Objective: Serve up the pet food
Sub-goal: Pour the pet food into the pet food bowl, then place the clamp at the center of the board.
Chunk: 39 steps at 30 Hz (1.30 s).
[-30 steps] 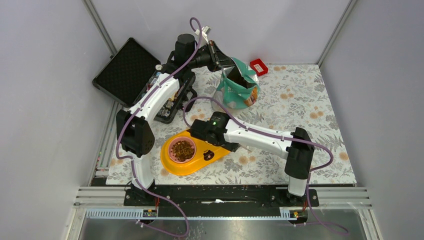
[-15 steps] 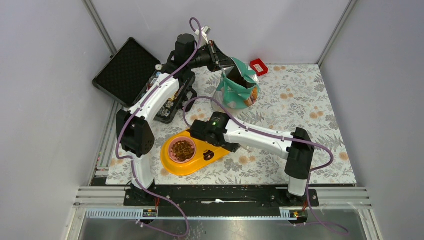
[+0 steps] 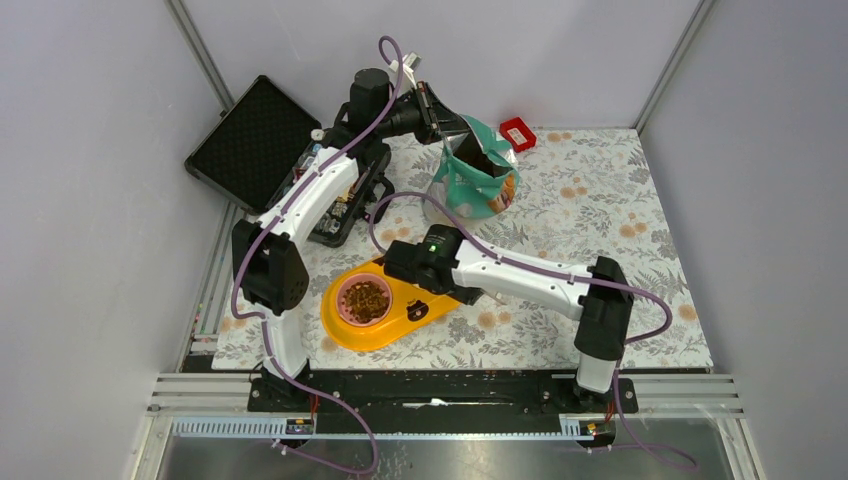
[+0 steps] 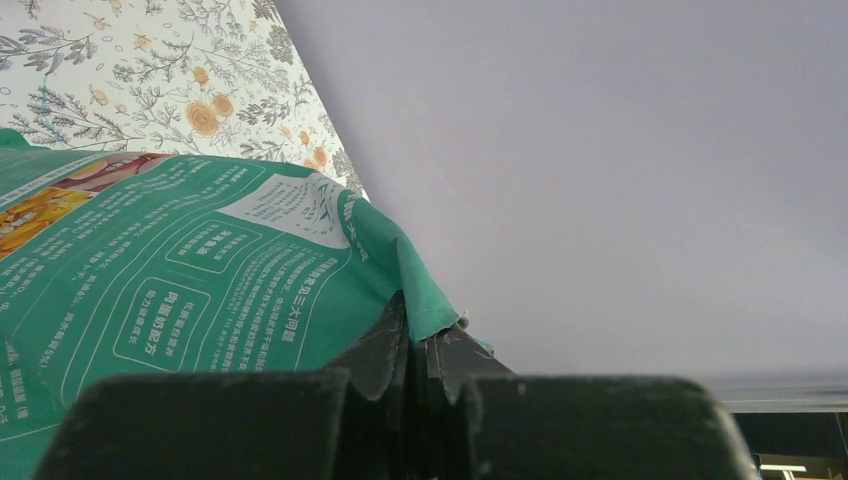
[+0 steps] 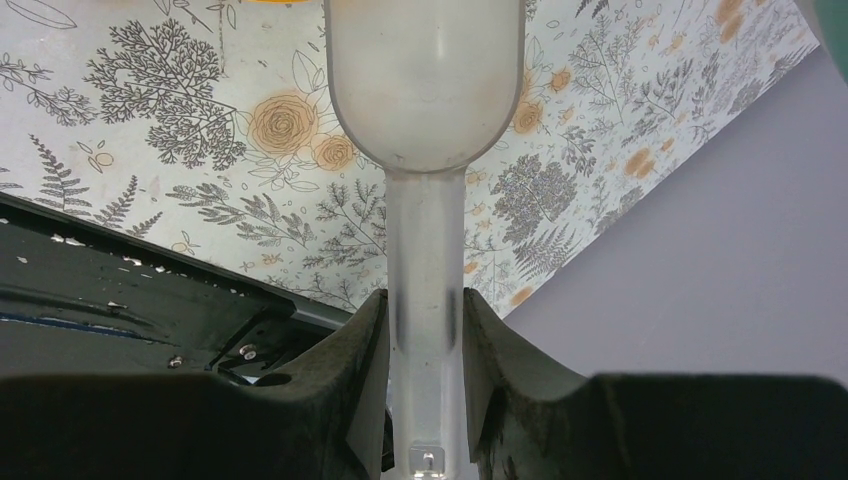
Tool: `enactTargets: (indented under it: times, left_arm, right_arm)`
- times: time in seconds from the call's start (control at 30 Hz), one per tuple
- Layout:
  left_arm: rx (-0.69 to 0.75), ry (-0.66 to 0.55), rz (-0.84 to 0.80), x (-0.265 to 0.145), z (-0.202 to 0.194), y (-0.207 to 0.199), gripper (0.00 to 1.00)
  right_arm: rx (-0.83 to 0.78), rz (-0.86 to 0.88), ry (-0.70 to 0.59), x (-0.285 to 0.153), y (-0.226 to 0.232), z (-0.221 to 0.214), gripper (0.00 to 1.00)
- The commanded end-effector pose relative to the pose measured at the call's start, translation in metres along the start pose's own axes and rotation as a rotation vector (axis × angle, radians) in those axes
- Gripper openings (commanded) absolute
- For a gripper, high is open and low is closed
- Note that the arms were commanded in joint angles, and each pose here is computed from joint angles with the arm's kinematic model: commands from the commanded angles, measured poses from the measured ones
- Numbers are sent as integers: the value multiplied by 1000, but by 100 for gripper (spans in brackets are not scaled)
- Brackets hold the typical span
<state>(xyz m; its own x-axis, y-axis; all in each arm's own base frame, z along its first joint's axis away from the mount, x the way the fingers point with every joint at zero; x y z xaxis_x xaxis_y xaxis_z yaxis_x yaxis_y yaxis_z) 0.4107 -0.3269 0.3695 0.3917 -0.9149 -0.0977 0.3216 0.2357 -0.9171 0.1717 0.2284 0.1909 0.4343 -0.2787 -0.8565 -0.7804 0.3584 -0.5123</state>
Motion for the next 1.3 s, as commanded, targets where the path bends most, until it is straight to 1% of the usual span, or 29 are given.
enactTargets:
  times: [0.0, 0.2, 0.3, 0.5, 0.6, 0.77, 0.87, 0.97, 1.1, 1.2, 1.27]
  left_arm:
    - [150, -112, -147, -37, 24, -68, 0]
    - [134, -105, -152, -35, 20, -67, 0]
    - [131, -105, -150, -33, 20, -66, 0]
    - [135, -109, -156, -32, 24, -71, 0]
    - [141, -109, -163, -32, 25, -75, 0]
    - [145, -114, -168, -33, 28, -82, 0]
    - [152, -111, -172, -35, 26, -86, 0]
    - [168, -104, -173, -37, 21, -89, 0]
    - [151, -83, -169, -33, 11, -86, 0]
    - [141, -58, -175, -27, -4, -84, 0]
    - [136, -45, -185, -22, -10, -85, 0]
  right_arm:
    - [79, 1, -98, -23, -11, -11, 0]
    - [196, 151, -302, -46, -3, -19, 0]
    - [259, 182, -332, -44, 3, -35, 0]
    - [374, 187, -277, -15, 20, -79, 0]
    - [477, 145, -249, -6, 18, -94, 0]
    - [650, 135, -118, 8, 10, -111, 0]
    - [794, 145, -68, 18, -1, -123, 0]
    - [947, 144, -54, 22, -17, -136, 0]
    - [1168, 193, -53, 33, -36, -146, 0]
    - [1314, 165, -4, 49, -50, -156, 0]
    - [1438, 144, 25, 64, -60, -160, 0]
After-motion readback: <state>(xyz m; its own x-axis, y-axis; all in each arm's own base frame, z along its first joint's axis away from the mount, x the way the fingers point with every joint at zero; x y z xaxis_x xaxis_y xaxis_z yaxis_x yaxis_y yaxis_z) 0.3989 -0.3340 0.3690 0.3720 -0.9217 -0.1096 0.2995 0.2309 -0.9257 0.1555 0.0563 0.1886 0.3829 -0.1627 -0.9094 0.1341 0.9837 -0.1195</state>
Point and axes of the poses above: each gripper's point midway between its finger pads, its own x axis out along the fingers, its own y axis along the line the jaws close on, z = x × y, the point moved 3 cm from there along -x, back along the fingers, and after that the axes turned 5 degrees about -x, right-handed, at the moved point
